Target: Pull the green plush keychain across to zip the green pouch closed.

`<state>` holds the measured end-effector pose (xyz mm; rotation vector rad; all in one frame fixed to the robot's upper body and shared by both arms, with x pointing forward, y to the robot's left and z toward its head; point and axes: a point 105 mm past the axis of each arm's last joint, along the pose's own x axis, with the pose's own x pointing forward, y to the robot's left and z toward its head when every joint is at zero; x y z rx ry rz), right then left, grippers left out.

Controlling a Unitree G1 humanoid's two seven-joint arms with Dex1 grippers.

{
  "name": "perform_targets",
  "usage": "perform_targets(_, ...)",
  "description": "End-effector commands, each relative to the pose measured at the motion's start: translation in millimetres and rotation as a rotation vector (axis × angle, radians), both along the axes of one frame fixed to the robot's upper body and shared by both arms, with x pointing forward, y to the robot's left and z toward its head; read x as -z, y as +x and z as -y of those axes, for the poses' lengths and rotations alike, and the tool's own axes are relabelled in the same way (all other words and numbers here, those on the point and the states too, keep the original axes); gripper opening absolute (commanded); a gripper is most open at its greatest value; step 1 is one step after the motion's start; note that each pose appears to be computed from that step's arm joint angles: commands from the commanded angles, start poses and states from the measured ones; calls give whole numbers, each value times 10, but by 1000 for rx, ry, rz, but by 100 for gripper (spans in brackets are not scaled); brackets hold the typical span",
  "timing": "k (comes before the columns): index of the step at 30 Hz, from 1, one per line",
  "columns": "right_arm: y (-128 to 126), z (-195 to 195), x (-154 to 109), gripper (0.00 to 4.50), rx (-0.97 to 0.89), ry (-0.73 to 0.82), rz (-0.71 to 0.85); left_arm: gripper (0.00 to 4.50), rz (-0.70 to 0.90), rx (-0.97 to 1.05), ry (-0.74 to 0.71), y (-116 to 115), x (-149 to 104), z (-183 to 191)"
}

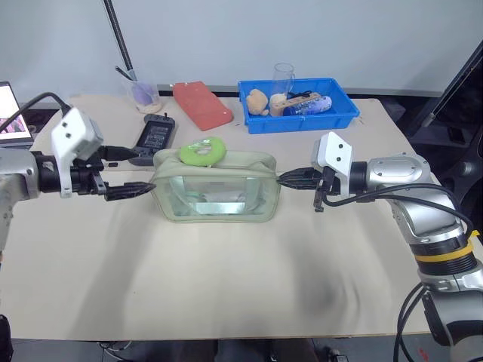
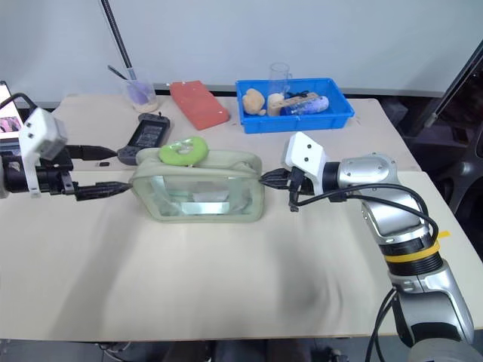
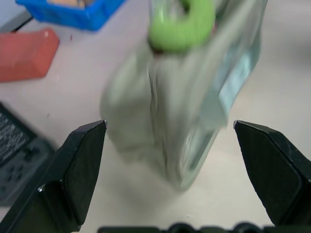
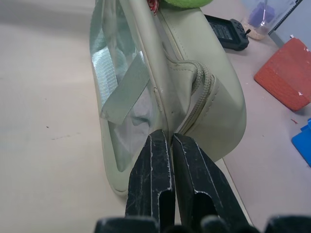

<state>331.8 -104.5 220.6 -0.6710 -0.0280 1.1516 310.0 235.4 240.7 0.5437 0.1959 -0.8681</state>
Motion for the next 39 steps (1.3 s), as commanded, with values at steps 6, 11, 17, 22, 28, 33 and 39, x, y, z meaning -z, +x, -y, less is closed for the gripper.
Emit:
perform_targets(6, -51, -62, -148, 0, -16, 19, 38, 222, 29, -17, -1, 102, 141, 4)
perform_targets(11, -68, -67, -146, 0, -14, 25, 33, 6, 35, -9, 5, 123, 142, 15)
perform_targets(17, -102, -72, -143, 0, -19, 33, 14, 6, 29, 9, 32, 116, 158, 35)
perform_targets(22, -114, 61, -261, 175, -23, 34, -28, 0, 14, 23, 37, 87, 173, 42)
perform_targets(28, 0, 115, -687, 380, 2, 95, 15, 0, 9, 28, 43, 64, 180, 53)
perform_targets(33, 60, -324, -963, 448, -72, 244, -32, 0, 11, 34, 30, 78, 174, 98)
perform_targets(39, 383, -823, -882, 448, -38, 234, -64, 0, -3, 38, 24, 76, 228, 114)
